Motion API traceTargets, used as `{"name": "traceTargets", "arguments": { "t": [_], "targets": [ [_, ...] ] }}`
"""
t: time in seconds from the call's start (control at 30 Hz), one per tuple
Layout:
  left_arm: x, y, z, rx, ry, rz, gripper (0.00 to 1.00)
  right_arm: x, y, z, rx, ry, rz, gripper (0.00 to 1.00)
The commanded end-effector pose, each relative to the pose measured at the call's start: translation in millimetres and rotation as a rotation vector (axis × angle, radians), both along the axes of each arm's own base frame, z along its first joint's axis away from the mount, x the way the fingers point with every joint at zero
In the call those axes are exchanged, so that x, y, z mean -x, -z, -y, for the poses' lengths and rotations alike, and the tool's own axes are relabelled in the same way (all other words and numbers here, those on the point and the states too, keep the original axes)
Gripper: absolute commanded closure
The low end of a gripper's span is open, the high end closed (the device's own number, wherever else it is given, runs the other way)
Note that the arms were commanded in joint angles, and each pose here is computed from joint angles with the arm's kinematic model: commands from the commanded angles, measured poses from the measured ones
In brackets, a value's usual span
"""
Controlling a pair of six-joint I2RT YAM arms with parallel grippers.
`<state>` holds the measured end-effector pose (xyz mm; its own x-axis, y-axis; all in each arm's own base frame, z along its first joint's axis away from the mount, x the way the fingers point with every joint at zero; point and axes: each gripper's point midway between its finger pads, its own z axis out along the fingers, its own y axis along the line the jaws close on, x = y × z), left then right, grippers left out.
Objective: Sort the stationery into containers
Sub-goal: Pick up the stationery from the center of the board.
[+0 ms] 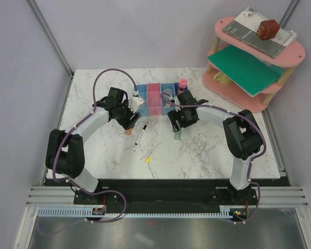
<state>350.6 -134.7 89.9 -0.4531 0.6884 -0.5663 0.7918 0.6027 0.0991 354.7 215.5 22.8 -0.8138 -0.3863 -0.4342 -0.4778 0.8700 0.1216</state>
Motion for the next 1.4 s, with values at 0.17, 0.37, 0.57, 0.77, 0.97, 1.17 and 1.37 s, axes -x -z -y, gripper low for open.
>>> {"name": "traceTargets", "arguments": {
  "t": [0.17, 0.37, 0.57, 0.77, 0.97, 1.17, 1.37],
  "targets": [
    [-4.8, 27.5, -2.7, -0.001, -0.094, -0.058, 0.33, 30.8, 17.8, 24.2, 0.121, -0.025, -0.062, 0.18],
    [-7.9, 52.1, -14.9, -0.064, -0.135, -0.065, 0.35, 36.2, 23.1, 14.6, 0.137, -0.051, -0.058, 0.19],
    [-7.6, 70.2, -18.2, -0.085, -0.149, -0.084, 0.36, 35.2, 25.9, 8.7, 0.154, -0.061, -0.047, 0.2],
    [-8.0, 83.1, -17.8, -0.086, -0.161, -0.103, 0.39, 35.9, 28.8, 9.4, 0.155, -0.061, -0.046, 0.25],
    [-5.9, 91.3, -17.4, -0.088, -0.163, -0.126, 0.59, 34.6, 29.9, 12.2, 0.176, -0.058, -0.037, 0.37],
    [-1.5, 91.3, -16.4, -0.08, -0.16, -0.138, 0.8, 38.3, 29.9, 11.3, 0.186, -0.072, -0.032, 0.44],
    [3.6, 90.9, -14.6, -0.066, -0.163, -0.156, 0.98, 42.3, 29.6, 10.3, 0.2, -0.082, -0.026, 0.62]
  ]
}}
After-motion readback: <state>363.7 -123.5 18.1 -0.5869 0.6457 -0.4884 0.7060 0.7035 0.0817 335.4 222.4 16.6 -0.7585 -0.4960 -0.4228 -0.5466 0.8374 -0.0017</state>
